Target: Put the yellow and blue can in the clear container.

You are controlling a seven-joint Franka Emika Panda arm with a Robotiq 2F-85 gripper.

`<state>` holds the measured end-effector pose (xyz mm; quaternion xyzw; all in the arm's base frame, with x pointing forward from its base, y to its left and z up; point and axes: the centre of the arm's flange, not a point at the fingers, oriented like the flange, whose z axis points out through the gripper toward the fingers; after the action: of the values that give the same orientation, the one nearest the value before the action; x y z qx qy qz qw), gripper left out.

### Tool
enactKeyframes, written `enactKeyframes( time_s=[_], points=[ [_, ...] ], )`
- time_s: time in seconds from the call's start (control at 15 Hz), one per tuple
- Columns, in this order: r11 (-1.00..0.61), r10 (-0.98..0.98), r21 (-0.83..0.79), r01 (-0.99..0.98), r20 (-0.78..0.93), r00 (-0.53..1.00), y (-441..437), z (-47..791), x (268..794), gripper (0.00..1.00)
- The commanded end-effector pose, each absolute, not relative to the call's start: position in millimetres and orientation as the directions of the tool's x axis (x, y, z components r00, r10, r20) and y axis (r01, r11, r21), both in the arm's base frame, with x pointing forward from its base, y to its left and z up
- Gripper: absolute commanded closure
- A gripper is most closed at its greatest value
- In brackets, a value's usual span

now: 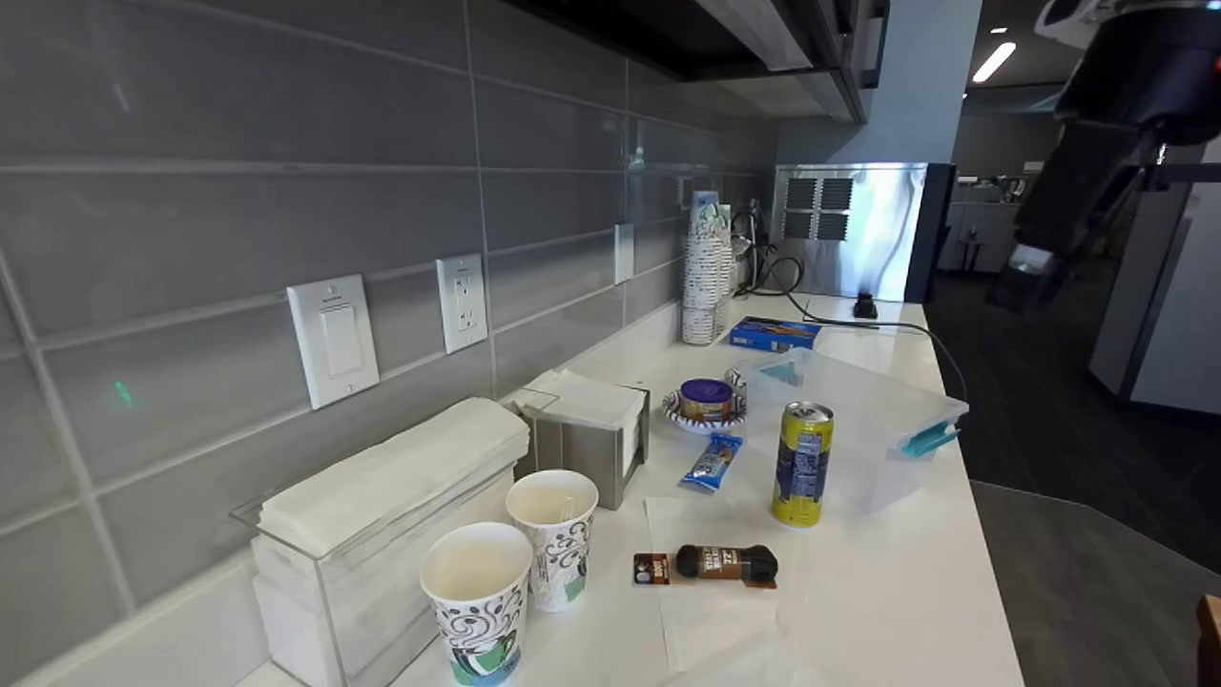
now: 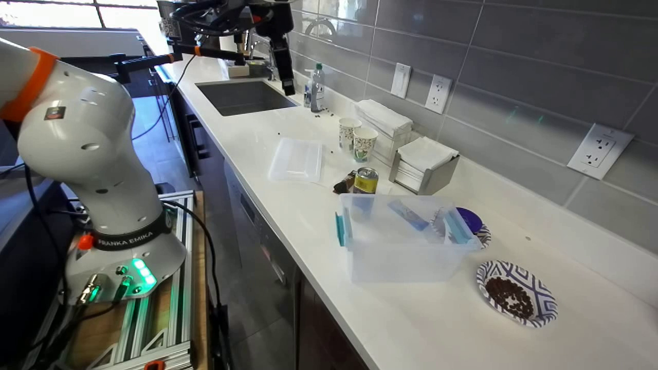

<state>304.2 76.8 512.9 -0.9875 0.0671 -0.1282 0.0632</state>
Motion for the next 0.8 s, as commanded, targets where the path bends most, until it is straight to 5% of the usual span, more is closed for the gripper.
enactKeyframes(
  time_s=[0.0, 0.33, 0.73],
  points=[
    [-0.968, -0.222, -0.173, -0.18, 0.266, 0.938, 55.6, 516.0, 355.4, 0.0],
    [-0.945, -0.323, -0.15, -0.292, 0.265, 0.909, 12.0, 522.8, 409.0, 0.0],
    [-0.929, -0.361, -0.118, -0.351, 0.074, 0.93, -33.2, 497.0, 458.3, 0.0]
  ],
)
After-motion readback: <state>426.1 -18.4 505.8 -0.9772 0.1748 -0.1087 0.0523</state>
